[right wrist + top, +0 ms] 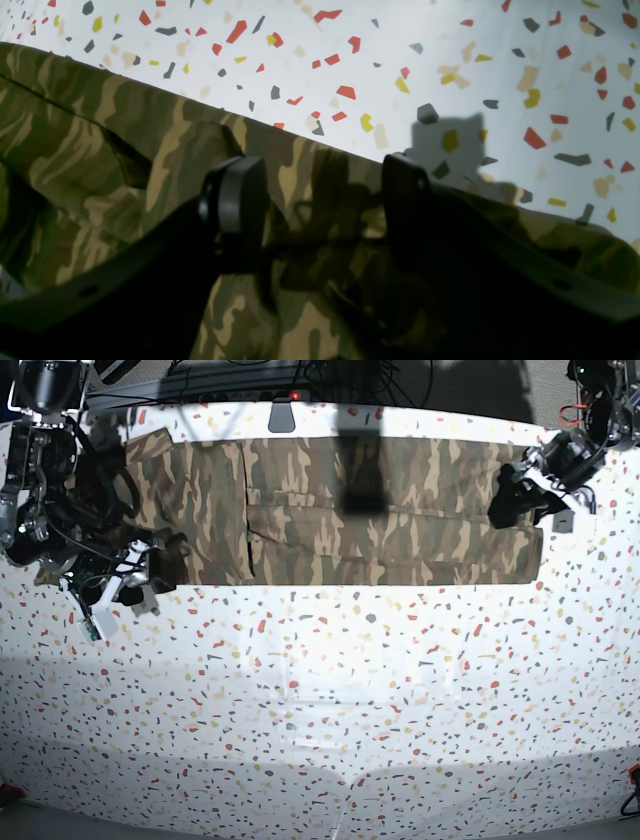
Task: Fold the T-shirt properly
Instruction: 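Grasp the opposite folded end with the left gripper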
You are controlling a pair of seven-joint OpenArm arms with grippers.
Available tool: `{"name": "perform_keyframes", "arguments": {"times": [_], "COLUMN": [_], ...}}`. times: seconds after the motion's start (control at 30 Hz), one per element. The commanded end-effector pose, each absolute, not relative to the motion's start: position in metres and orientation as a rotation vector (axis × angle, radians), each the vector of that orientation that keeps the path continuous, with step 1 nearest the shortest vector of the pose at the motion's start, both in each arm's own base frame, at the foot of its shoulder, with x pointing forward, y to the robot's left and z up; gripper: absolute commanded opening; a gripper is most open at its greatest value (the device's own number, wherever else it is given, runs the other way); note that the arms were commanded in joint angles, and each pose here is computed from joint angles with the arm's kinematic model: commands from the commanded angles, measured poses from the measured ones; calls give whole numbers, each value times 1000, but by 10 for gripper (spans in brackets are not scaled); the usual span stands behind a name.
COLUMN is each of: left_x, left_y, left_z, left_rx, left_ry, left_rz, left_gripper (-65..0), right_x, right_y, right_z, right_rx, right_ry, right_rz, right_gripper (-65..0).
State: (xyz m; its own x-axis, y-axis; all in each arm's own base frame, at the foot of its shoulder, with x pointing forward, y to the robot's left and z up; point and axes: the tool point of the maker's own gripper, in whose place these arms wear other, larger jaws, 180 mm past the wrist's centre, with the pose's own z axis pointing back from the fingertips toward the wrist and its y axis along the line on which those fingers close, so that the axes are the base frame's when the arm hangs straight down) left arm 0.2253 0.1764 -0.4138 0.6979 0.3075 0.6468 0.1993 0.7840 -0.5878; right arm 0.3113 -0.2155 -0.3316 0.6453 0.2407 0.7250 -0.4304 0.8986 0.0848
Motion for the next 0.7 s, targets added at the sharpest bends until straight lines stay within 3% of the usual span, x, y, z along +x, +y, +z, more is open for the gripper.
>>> {"name": "perform_keyframes", "arguments": {"times": [0.0, 0.23, 0.43, 0.53, 0.67], "left_x": [228, 239, 254, 260, 260], "left_y": [177, 181, 189, 191, 190], "left_z": [-411, -406, -386, -376, -375], "left_rx": [-678, -648, -658, -691, -703], "left_ry": [-810, -864, -1002, -1051, -1055], "left_rz": [32, 20, 72, 115, 127], "left_gripper": [-322, -322, -332, -395, -556], "right_x": [319, 314, 312, 310, 310], "right_y": [-218, -220, -220, -222, -222], "right_z": [-316, -322, -324, -327, -327], "right_rx": [253, 243, 243, 237, 238], "right_ry": [-827, -783, -768, -746, -745], "right_rz": [402, 406, 407, 409, 409], "right_gripper": [-286, -286, -286, -286, -286]}}
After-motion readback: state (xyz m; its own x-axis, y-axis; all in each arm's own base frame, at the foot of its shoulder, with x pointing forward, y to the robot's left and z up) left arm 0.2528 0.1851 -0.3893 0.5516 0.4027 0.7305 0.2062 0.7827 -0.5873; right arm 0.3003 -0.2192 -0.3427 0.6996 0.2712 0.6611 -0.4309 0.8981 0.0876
